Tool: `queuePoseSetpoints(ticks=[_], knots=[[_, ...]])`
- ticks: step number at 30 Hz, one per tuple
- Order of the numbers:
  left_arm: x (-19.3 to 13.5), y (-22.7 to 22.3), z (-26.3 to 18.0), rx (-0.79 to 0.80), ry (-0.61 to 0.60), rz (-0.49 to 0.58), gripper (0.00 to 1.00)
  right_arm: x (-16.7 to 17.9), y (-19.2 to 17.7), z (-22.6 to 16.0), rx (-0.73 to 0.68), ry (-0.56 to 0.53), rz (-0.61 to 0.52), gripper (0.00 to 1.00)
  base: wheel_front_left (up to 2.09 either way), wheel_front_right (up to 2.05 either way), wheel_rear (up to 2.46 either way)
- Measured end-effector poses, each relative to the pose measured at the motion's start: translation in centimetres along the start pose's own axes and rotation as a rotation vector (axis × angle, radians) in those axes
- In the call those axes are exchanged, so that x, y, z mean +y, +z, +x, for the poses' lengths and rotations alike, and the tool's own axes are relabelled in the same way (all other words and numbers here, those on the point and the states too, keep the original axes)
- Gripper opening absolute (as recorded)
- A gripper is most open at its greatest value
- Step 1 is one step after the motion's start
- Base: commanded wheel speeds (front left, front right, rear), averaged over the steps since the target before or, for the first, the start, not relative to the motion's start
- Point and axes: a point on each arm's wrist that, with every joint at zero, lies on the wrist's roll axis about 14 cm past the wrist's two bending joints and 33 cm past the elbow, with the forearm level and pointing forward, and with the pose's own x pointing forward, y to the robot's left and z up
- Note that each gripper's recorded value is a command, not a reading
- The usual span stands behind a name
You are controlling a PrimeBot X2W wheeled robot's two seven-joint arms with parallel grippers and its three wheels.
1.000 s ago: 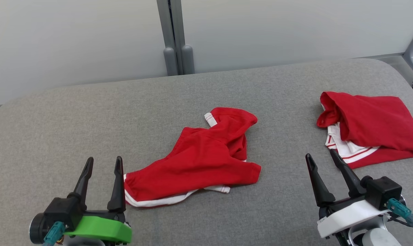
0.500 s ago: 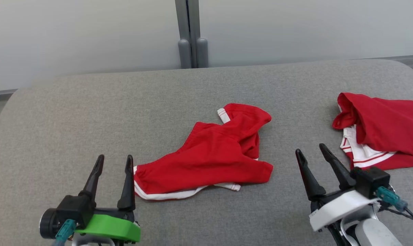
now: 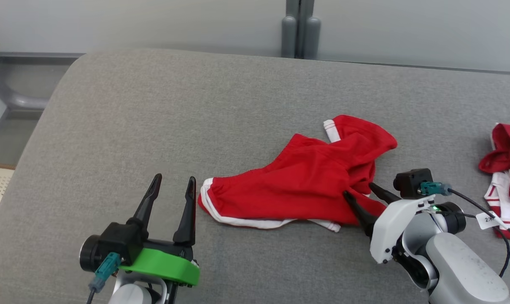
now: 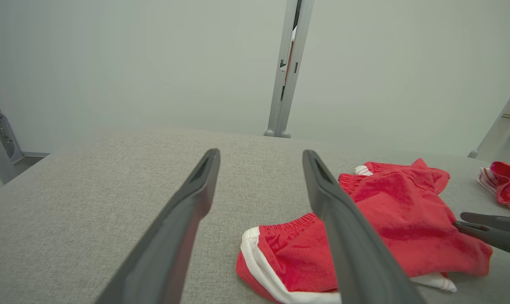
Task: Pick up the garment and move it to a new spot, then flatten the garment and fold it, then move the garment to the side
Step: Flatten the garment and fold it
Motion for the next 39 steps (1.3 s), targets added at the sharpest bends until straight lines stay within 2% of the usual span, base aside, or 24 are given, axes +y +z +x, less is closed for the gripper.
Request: queuePoseSetpoints(ticks=[1, 2, 3, 4, 5, 10, 13, 17, 22, 25, 26, 27, 34, 39], knots=[[0.4, -0.1, -0.2, 0.002, 0.013, -0.001, 1.00, 0.2, -0.1, 0.5, 0.009, 0.012, 0.002, 0.98, 0.00, 0.00, 0.00], [0.7, -0.1, -0.4, 0.004, 0.027, -0.002, 1.00, 0.5, -0.1, 1.0, 0.014, 0.025, 0.005, 0.71, 0.00, 0.00, 0.00], [1.0, -0.2, -0.5, 0.007, 0.039, -0.002, 1.00, 0.9, -0.2, 1.4, 0.020, 0.037, 0.008, 0.32, 0.00, 0.00, 0.00], [1.4, -0.3, -0.7, 0.011, 0.052, -0.002, 1.00, 1.2, -0.4, 1.8, 0.028, 0.051, 0.015, 0.10, 0.00, 0.00, 0.00], [1.7, -0.4, -0.9, 0.013, 0.062, -0.002, 1.00, 1.5, -0.6, 2.1, 0.035, 0.061, 0.017, 0.00, 0.00, 0.00, 0.00], [2.7, -0.6, -1.6, 0.023, 0.098, 0.000, 1.00, 1.6, 0.4, 3.2, -0.003, 0.085, 0.007, 0.00, 0.00, 0.00, 0.00], [2.8, -0.8, -1.8, 0.028, 0.105, 0.002, 1.00, 1.9, 3.1, 4.3, -0.081, 0.109, 0.016, 0.00, 0.00, 0.00, 0.00], [2.9, -1.0, -1.6, 0.034, 0.107, 0.001, 1.00, 1.8, 5.8, 5.8, -0.118, 0.135, -0.027, 0.00, 0.00, 0.00, 0.00], [3.2, -1.3, -0.8, 0.044, 0.113, 0.004, 1.00, 1.4, 8.3, 8.8, -0.114, 0.154, -0.058, 0.00, 0.00, 0.00, 0.00], [3.6, -1.6, -0.6, 0.054, 0.123, 0.004, 1.00, 0.4, 7.5, 10.5, -0.049, 0.134, -0.067, 0.00, 0.00, 0.00, 0.00], [3.7, -1.7, -0.6, 0.057, 0.128, 0.006, 1.00, 0.2, 6.8, 10.9, -0.017, 0.130, -0.067, 0.73, 0.00, 0.00, 0.00], [3.9, -1.8, -0.6, 0.060, 0.134, 0.007, 1.00, 0.1, 6.3, 11.2, -0.003, 0.127, -0.066, 1.00, 0.00, 0.00, 0.00], [4.2, -1.8, -0.6, 0.060, 0.139, 0.017, 1.00, 0.7, 7.0, 10.8, -0.112, 0.129, -0.060, 1.00, 0.00, 0.00, 0.00], [5.3, -1.1, -0.5, 0.042, 0.151, 0.039, 1.00, 0.0, 9.5, 8.0, -0.286, 0.105, -0.043, 1.00, 0.00, 0.00, 0.00]])
